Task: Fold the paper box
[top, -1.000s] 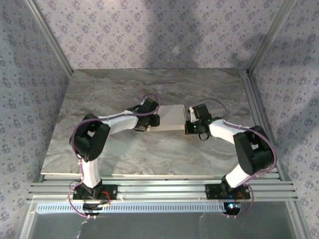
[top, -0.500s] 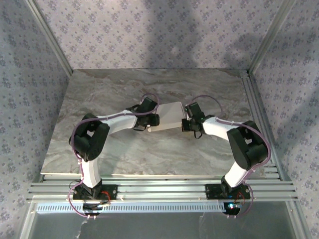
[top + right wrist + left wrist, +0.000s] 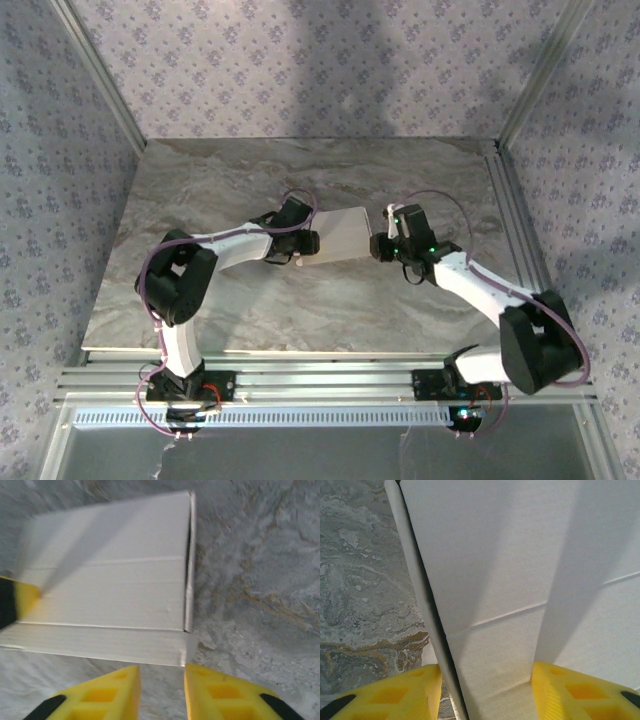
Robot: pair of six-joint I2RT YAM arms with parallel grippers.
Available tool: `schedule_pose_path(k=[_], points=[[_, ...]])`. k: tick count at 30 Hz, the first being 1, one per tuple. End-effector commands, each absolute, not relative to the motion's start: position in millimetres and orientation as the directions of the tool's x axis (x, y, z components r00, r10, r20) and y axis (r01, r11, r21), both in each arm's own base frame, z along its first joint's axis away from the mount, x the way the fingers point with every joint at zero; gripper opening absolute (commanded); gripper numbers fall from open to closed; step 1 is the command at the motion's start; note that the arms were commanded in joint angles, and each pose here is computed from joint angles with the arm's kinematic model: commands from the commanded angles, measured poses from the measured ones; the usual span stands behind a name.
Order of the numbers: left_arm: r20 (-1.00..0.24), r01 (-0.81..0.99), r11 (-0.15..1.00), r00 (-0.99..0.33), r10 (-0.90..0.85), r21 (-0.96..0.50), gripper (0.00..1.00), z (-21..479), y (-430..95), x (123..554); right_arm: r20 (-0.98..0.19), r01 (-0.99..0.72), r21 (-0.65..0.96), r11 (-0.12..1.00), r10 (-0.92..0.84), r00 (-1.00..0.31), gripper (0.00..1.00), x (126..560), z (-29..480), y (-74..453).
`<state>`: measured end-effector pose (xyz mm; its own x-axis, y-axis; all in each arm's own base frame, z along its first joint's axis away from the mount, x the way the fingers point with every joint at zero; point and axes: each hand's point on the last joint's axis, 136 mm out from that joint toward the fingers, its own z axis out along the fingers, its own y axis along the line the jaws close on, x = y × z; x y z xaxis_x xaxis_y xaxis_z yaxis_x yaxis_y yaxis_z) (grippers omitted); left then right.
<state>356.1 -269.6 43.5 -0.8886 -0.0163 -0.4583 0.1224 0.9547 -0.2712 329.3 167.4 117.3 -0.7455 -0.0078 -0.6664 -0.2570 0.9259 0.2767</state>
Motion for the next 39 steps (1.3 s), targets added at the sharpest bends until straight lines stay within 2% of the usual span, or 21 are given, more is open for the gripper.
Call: schedule_pose_path(k=[1, 4, 6, 15, 21, 24, 30, 36, 39], points=[[-0.327, 0.117, 0.978, -0.944, 0.054, -0.175, 0.5, 7, -245, 323, -0.629, -0.273, 0.357, 0.893, 0.013, -0.778, 0.37, 321, 116, 169], [-0.327, 0.122, 0.976, -0.943, 0.058, -0.179, 0.5, 8, -242, 319, -0.606, -0.263, 0.425, 0.866, 0.057, -0.794, 0.43, 328, 107, 165], [-0.331, 0.12, 0.976, -0.942, 0.054, -0.183, 0.5, 10, -240, 316, -0.579, -0.243, 0.456, 0.856, 0.078, -0.811, 0.43, 335, 101, 162], [-0.368, 0.151, 0.958, -0.928, 0.053, -0.245, 0.52, 28, -248, 314, -0.534, -0.215, 0.407, 0.888, 0.04, -0.844, 0.46, 363, 70, 166], [-0.363, 0.141, 0.951, -0.931, 0.032, -0.277, 0.52, 33, -251, 312, -0.448, -0.172, 0.495, 0.852, 0.08, -0.891, 0.47, 365, 49, 185], [-0.394, 0.11, 0.954, -0.919, -0.009, -0.277, 0.56, 47, -242, 310, -0.429, -0.141, 0.504, 0.852, 0.105, -0.897, 0.44, 363, 46, 184], [-0.438, 0.097, 0.946, -0.897, -0.053, -0.311, 0.56, 79, -231, 297, -0.421, -0.13, 0.489, 0.863, 0.104, -0.901, 0.4, 359, 47, 181], [-0.426, 0.112, 0.933, -0.904, -0.047, -0.342, 0.52, 75, -237, 281, -0.379, -0.124, 0.465, 0.877, 0.071, -0.922, 0.37, 355, 44, 186], [-0.415, 0.104, 0.915, -0.907, -0.074, -0.389, 0.5, 72, -244, 279, -0.358, -0.096, 0.463, 0.881, 0.086, -0.93, 0.32, 352, 44, 186]])
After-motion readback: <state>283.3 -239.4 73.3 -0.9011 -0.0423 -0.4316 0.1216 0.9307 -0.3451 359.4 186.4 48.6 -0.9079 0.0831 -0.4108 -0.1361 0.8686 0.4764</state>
